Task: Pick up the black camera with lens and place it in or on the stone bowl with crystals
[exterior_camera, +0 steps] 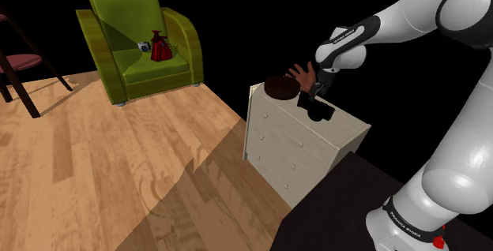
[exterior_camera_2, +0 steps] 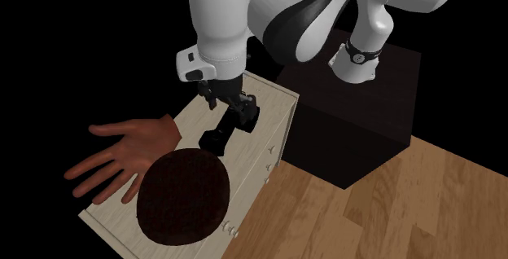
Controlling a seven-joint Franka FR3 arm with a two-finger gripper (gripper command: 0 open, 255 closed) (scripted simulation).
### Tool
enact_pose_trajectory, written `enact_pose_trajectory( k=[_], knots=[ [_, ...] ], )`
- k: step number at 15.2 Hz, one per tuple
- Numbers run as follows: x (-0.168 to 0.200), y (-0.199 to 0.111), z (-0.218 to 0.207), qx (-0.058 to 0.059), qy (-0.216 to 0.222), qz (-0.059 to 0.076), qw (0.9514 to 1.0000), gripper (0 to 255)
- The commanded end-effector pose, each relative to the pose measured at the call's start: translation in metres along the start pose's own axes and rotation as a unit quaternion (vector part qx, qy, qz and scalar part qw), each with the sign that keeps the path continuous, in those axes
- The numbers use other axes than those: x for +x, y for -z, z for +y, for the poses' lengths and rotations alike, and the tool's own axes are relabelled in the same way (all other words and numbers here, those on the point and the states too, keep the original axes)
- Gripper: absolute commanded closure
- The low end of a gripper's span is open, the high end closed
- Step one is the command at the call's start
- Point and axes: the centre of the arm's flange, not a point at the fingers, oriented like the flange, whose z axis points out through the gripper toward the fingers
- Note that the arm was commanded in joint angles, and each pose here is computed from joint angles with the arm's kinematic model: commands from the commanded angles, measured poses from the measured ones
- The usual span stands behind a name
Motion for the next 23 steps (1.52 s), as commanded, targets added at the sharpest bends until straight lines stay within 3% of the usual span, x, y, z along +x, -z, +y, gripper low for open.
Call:
enact_pose_trajectory(
  k=[1,8,15,16,23],
  knots=[
    [0.004,-0.013,0.005,-0.001,0.002,0.000,1.0000,0],
    [0.004,-0.048,0.005,-0.001,0.002,0.000,1.0000,0],
    [0.004,-0.048,0.005,-0.001,0.002,0.000,1.0000,0],
    [0.004,-0.048,0.005,-0.001,0.002,0.000,1.0000,255],
    [0.004,-0.048,0.005,-0.001,0.002,0.000,1.0000,255]
  ],
)
